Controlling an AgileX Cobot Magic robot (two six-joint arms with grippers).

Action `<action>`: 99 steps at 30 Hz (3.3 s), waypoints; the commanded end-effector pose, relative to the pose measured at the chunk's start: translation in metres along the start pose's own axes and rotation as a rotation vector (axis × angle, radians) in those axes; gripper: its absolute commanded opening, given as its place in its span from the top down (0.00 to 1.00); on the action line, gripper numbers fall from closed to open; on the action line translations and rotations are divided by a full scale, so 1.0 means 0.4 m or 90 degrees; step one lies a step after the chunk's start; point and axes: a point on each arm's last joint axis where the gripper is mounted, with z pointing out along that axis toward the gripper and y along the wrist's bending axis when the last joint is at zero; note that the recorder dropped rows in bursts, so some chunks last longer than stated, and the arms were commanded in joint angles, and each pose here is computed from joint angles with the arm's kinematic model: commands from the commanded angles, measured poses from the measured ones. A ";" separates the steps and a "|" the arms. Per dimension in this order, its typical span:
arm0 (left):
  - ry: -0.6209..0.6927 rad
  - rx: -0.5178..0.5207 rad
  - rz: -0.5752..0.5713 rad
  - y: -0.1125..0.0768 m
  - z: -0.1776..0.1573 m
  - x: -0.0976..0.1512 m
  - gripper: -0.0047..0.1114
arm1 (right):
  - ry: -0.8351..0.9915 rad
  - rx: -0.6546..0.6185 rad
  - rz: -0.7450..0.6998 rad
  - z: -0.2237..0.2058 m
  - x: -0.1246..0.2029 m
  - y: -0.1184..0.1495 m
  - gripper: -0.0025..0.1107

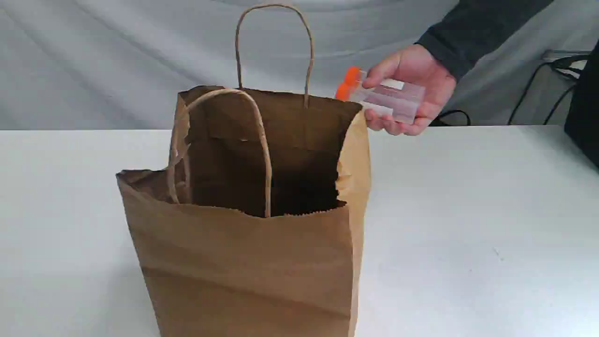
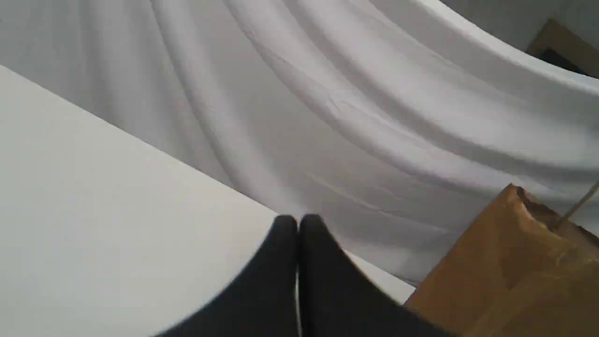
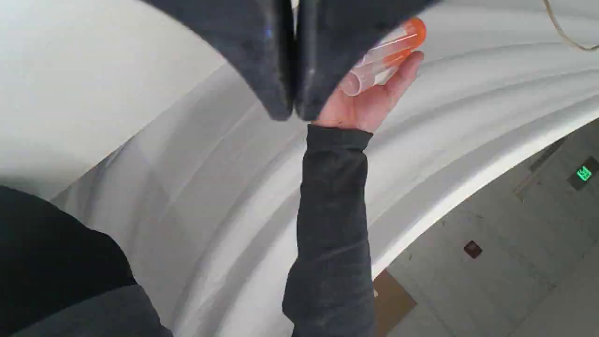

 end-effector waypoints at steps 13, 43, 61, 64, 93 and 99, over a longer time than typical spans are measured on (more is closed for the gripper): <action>-0.011 0.004 -0.077 -0.001 -0.001 -0.004 0.96 | 0.002 -0.002 0.011 -0.001 0.002 -0.001 0.98; 0.249 0.271 0.328 -0.309 0.061 -0.296 0.96 | 0.080 -0.005 -0.032 -0.003 0.029 -0.001 0.98; 0.358 0.421 0.350 -0.365 0.196 -0.308 0.96 | 0.018 0.029 0.670 -0.002 0.011 -0.007 0.98; 0.371 0.436 0.331 -0.365 0.219 -0.299 0.96 | -0.036 0.054 0.855 -0.002 0.002 -0.023 0.98; 0.465 0.595 0.466 -0.439 0.350 -0.218 0.61 | -0.105 0.074 0.864 -0.005 -0.011 -0.042 0.98; 0.485 0.593 0.464 -0.436 0.346 -0.215 0.58 | -0.105 0.074 0.864 -0.005 -0.011 -0.042 0.98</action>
